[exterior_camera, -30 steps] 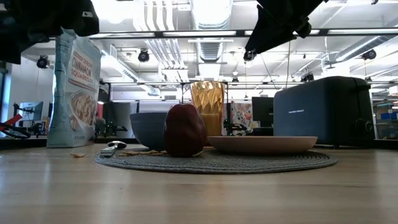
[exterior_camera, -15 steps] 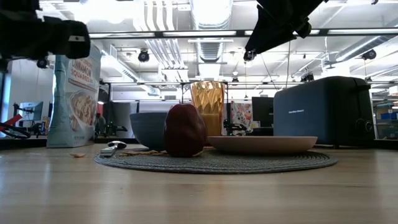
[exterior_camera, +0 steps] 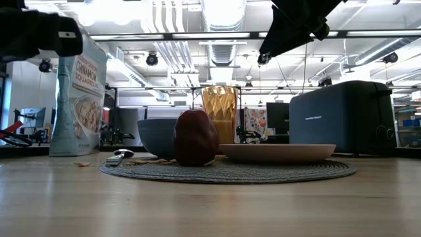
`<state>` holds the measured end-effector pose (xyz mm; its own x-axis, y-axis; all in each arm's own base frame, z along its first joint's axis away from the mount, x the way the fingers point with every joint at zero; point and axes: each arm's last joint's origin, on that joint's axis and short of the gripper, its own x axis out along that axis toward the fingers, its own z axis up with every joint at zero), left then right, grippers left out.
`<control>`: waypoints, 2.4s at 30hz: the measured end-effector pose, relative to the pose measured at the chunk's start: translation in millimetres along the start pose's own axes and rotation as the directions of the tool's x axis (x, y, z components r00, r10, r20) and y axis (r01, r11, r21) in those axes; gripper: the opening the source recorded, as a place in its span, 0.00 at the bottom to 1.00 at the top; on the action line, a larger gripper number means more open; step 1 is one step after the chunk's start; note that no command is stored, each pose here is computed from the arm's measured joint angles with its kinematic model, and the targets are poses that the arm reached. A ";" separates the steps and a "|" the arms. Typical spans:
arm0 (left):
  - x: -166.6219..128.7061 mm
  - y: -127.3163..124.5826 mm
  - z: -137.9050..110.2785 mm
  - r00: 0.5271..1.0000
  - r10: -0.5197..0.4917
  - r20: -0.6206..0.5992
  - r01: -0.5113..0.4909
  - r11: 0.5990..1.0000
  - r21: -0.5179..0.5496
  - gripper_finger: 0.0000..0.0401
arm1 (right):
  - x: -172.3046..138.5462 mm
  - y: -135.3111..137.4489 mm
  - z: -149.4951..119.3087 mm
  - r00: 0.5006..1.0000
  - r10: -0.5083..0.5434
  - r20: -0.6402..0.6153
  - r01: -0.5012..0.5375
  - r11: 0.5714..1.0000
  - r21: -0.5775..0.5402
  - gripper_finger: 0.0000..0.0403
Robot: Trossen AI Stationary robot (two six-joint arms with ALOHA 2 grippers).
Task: Arrange a breakfast setting
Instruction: Return to Home Position
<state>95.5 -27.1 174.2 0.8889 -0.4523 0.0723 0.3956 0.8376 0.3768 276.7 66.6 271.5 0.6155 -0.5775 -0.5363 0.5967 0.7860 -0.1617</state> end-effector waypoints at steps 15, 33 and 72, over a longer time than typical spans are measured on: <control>-3.4 1.4 6.3 0.997 0.025 0.067 -0.026 0.999 0.020 0.23 | 0.0 0.0 0.0 1.000 0.000 0.000 0.000 1.000 0.000 0.53; -3.6 1.8 7.4 0.997 0.027 0.071 -0.028 0.999 0.021 0.23 | 5.3 -81.8 -56.5 0.996 0.009 0.085 -0.029 0.971 0.238 0.53; -3.0 1.8 7.0 0.998 0.024 0.063 -0.025 1.000 0.019 0.23 | -1.4 -143.1 -175.9 0.980 0.017 0.199 0.069 0.906 -0.417 0.53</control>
<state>91.9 -26.4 181.0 0.8816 -0.4509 0.1397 0.3689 0.8428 0.3919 99.8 -6.3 149.7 0.7158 -0.5964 -0.3631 0.3684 0.7643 -0.5292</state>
